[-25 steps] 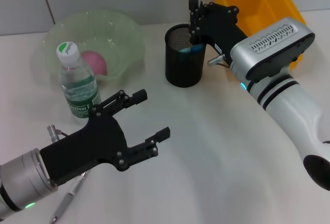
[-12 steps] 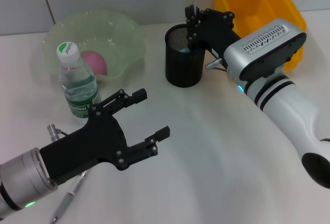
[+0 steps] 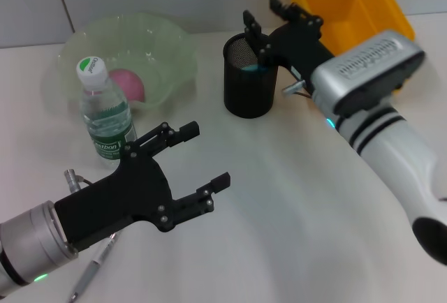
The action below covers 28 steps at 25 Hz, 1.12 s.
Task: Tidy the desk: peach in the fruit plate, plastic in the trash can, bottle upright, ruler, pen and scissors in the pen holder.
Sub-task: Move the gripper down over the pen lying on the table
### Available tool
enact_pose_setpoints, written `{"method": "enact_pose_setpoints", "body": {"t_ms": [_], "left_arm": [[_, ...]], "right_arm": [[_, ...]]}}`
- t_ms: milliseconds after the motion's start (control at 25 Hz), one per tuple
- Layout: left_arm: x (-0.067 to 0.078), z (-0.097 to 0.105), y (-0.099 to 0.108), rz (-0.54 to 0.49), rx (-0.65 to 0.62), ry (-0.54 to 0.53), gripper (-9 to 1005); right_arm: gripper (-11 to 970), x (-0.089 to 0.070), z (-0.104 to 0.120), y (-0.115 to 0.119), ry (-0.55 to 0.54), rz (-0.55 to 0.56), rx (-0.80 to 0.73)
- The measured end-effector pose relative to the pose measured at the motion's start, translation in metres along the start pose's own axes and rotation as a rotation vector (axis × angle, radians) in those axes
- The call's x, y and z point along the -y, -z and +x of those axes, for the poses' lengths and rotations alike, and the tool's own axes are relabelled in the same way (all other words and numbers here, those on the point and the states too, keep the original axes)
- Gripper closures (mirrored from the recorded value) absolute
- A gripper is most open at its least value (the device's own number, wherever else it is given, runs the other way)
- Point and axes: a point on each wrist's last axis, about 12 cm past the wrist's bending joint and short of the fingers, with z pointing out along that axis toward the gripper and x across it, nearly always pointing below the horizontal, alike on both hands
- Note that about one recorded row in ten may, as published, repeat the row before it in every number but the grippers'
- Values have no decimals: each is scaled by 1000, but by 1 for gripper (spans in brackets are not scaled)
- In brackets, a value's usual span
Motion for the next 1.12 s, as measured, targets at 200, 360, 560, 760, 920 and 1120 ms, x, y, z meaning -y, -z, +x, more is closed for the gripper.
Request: {"method": "enact_pose_setpoints", "body": {"t_ms": [200,360,560,760,920,1120], "left_arm": [[-1,-1,3,6,-1,3,210],[-2,-3,10,17,-5,16,209],[-10,-4,25,-4,-34,69,209],[-17,-7,35,-41,-60,159,208],[-20,-6,32,-101,-168,181,209],[-20,-13,23,-118,-323,198,209]], "right_arm": [[466,5,-6,26,-41,55,115],[382,15,-12,46,-72,48,159],[265,36,-15,73,-153,-97,188],[185,64,-9,100,-234,-364,139],[186,101,-1,130,-245,-496,92],[188,124,-2,143,-192,-650,-54]]}}
